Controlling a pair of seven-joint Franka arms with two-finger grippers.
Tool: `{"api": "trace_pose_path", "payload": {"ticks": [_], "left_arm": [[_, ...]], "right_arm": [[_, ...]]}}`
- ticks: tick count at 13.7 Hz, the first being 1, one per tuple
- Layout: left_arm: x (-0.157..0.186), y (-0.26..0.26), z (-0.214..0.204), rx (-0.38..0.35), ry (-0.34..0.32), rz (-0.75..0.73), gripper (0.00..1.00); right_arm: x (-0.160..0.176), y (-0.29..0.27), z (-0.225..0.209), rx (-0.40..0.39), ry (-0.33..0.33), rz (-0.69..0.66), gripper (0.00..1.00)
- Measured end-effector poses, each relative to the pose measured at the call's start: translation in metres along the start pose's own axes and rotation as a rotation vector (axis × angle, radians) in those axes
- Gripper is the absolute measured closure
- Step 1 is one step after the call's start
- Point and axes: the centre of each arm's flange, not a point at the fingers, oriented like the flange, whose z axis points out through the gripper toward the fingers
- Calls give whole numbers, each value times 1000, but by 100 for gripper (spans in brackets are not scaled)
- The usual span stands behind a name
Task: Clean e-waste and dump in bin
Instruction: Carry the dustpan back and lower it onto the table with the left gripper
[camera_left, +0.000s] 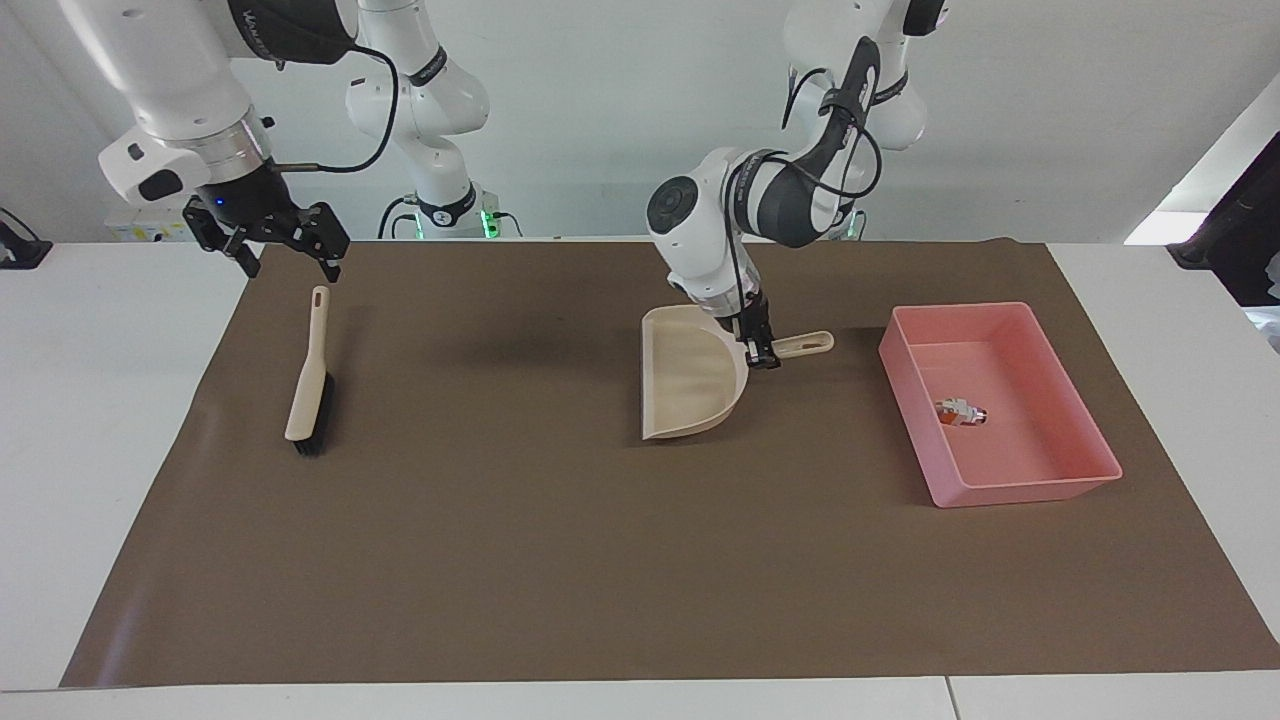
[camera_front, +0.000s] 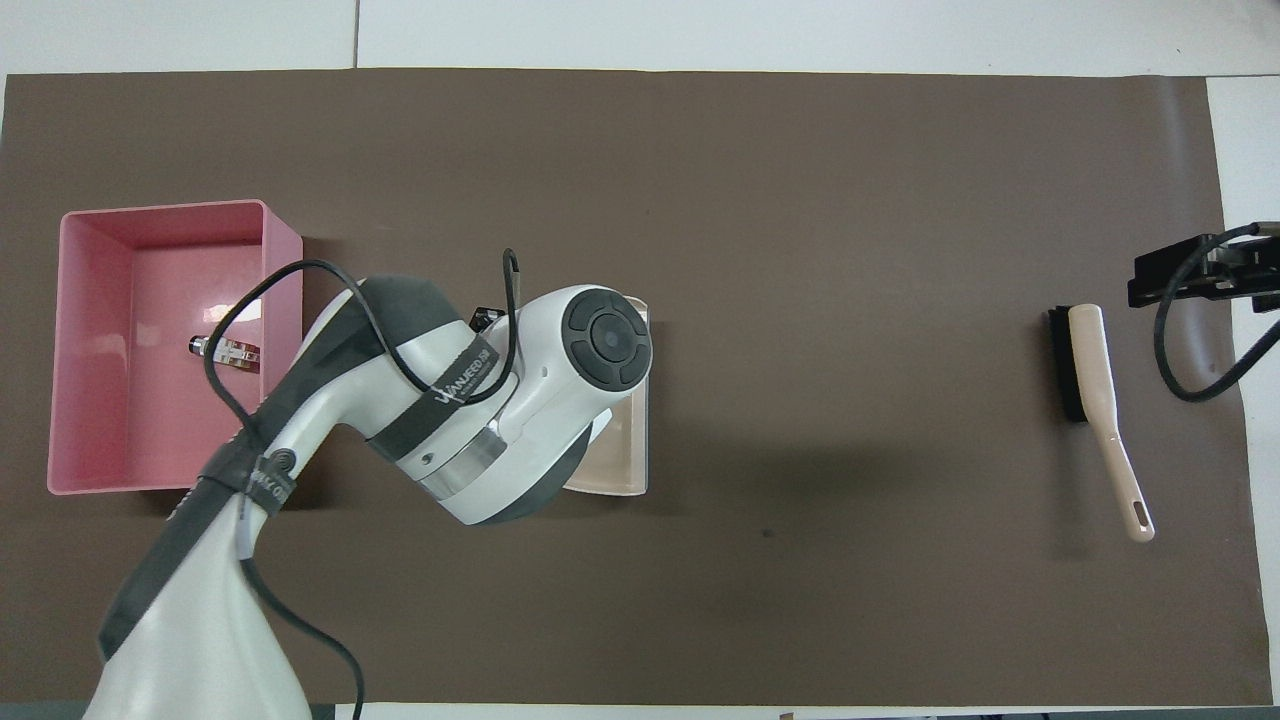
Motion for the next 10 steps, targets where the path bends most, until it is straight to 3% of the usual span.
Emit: {"api": "trace_pose_path", "payload": {"ticks": [3,10], "left_arm": [[31,4,12,-9,-18,10,67],[35,5,16,-1,-9,-47,67]], "right_arm": [[-3,2,-4,-1,-11,3,0],[-4,5,-2,-1,-25,9,0]]}}
